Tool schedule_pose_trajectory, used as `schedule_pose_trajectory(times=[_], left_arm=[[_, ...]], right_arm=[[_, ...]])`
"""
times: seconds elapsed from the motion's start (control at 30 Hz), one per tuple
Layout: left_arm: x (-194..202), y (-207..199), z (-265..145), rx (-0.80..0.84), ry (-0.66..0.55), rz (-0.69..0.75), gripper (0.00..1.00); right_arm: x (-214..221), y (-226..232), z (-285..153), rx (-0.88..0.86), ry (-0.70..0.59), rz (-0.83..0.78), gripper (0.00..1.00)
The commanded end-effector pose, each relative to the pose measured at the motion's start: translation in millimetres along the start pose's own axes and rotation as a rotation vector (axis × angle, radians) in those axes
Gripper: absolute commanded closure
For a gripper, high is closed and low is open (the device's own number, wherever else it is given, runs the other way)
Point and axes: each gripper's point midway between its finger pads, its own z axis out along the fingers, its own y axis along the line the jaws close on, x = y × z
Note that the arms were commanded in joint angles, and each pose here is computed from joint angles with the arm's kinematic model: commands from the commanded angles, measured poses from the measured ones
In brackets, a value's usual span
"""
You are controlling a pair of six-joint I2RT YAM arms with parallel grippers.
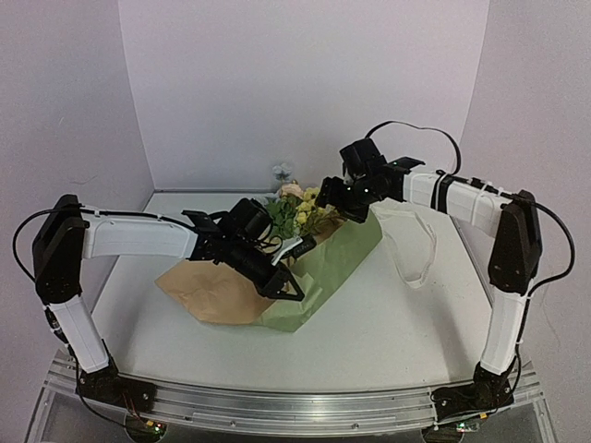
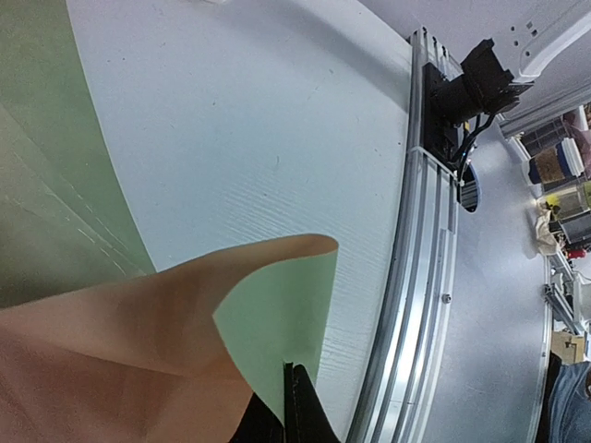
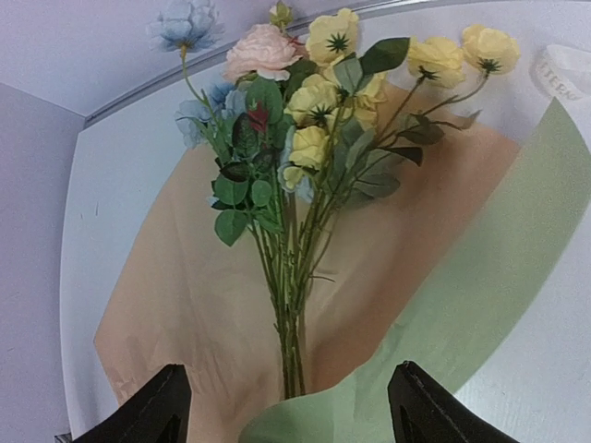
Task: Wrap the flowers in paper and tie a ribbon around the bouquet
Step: Fold the bottom corner of the flattened wrapping paper at the center of the board.
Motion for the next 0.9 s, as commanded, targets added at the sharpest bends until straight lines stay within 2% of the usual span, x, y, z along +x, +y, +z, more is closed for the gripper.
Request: schedule_pose_trajectory(times=[0.0, 0.17, 0.37, 0.67, 0.87], left_arm=[[4.4, -6.5, -5.6, -0.06, 0.014, 0.044, 0.98], [14.0, -7.6, 5.5, -0.091, 0.06, 0.08, 0.99], [28.0, -9.3, 16.7, -0.206, 0.12, 0.155, 1.0], [46.5, -14.4, 33.3, -0.331, 0.214, 0.278, 1.0], [41.6, -14.3, 27.4, -0.393, 0.191, 0.316, 1.0]], right_arm=[[4.9, 21.3, 21.2, -0.047, 0.081, -0.035, 0.24], [9.7, 29.2, 41.9, -0.07, 0.125, -0.041, 0.25], [24.9, 33.0, 55.7, -0.105, 0.194, -0.024, 0.25], [40.7, 15.3, 39.8, -0.068, 0.223, -0.035, 0.26], [69.4, -18.6, 26.0, 0.01, 0.274, -0.056, 0.27]])
